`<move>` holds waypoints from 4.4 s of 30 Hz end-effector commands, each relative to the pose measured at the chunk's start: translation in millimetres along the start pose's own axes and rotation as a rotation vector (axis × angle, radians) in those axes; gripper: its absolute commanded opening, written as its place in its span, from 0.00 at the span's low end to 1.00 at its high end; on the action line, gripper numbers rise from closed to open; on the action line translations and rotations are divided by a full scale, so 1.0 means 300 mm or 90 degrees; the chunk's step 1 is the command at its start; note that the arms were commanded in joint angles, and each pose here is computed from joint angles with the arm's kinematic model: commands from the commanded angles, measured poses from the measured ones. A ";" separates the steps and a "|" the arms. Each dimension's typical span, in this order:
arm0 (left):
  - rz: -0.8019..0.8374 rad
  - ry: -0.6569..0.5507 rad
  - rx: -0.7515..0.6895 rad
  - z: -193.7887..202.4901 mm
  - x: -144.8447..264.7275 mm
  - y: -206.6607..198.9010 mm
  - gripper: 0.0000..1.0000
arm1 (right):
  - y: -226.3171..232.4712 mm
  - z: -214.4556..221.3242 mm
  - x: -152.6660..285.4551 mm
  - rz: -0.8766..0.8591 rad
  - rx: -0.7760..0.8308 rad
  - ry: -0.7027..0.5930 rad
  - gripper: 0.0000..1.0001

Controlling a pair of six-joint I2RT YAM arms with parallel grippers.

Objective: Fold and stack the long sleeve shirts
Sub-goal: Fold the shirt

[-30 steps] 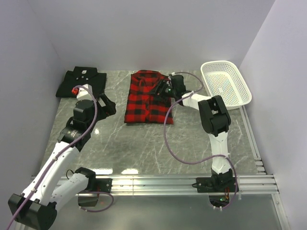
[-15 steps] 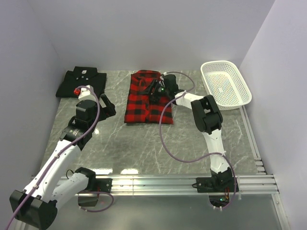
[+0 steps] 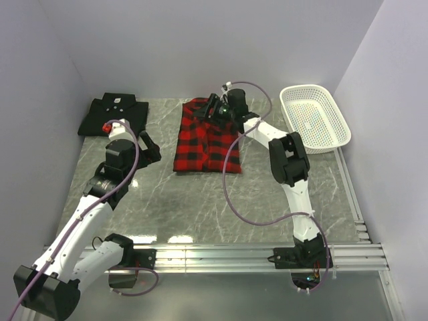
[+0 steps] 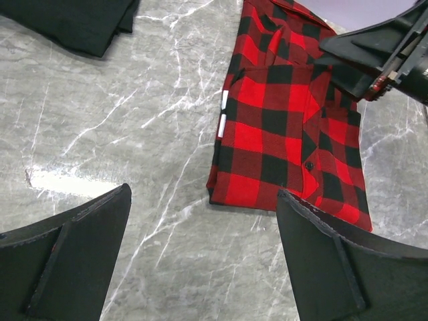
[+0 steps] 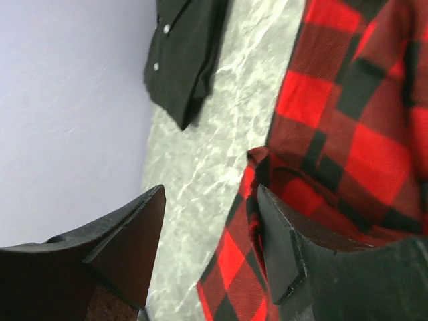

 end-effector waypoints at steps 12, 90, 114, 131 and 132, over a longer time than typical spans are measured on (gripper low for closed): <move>0.090 0.102 0.057 0.047 -0.088 -0.146 0.91 | 0.008 0.011 0.385 0.122 0.044 -0.117 0.65; 0.103 0.302 0.208 0.384 -0.454 -0.339 0.60 | -0.173 0.551 0.456 0.016 -0.119 0.127 0.57; 0.022 0.472 0.267 0.699 -0.310 -0.160 0.29 | -0.500 0.478 0.666 0.171 -0.207 0.030 0.56; 0.211 0.373 0.221 0.413 -0.262 -0.453 0.51 | -0.114 0.239 0.569 0.011 -0.086 -0.029 0.56; 0.213 0.399 0.213 0.460 -0.274 -0.476 0.44 | -0.120 0.238 0.534 0.005 -0.086 -0.028 0.56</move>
Point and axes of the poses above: each gripper's point midway between its finger pads, its own x axis back along the fingers, its own y axis along the line the jaws close on, z = x × y, the point moved 1 cm from there along x, back along the fingers, and after that the axes turned 10 degrees about -x, right-handed, at the moved point
